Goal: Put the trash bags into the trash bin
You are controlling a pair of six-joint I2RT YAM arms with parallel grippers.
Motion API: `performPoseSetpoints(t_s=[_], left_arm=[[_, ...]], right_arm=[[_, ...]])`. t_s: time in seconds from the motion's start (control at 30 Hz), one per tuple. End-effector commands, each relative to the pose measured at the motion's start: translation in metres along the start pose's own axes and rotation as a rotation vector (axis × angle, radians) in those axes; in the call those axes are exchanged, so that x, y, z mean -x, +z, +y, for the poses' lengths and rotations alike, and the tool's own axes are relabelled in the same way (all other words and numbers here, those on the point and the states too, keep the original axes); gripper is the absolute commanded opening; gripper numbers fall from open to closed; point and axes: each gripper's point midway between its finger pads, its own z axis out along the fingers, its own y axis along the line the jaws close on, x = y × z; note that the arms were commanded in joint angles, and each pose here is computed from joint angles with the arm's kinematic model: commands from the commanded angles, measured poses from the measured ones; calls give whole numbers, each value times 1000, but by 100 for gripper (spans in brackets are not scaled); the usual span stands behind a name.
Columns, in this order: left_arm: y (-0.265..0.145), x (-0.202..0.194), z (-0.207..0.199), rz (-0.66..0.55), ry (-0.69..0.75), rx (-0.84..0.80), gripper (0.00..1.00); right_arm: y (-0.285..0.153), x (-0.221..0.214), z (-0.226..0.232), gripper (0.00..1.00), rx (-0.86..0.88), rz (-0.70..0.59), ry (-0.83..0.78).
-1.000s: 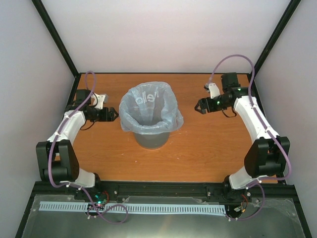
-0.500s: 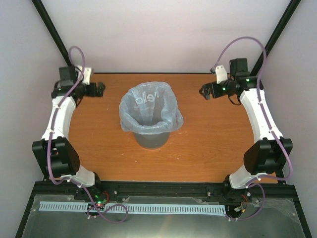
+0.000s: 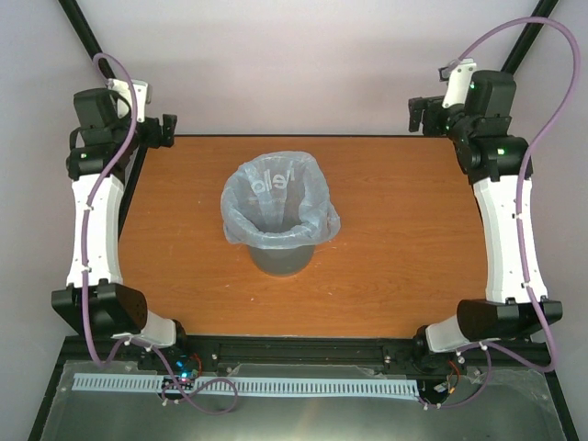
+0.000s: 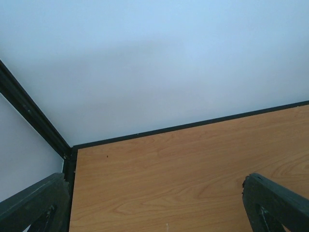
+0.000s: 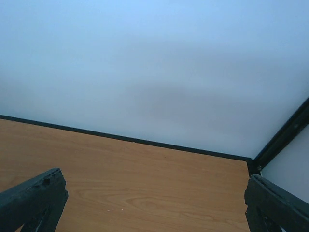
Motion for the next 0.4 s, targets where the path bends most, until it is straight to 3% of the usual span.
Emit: performPoseSetpoints(t_s=[0.0, 0.37], left_arm=[[-20, 22, -4, -79, -13, -10, 100], [-24, 29, -11, -107, -2, -43, 100]], right_arm=[[-8, -12, -16, 100, -93, 10, 51], [-8, -30, -15, 100, -95, 38, 54]])
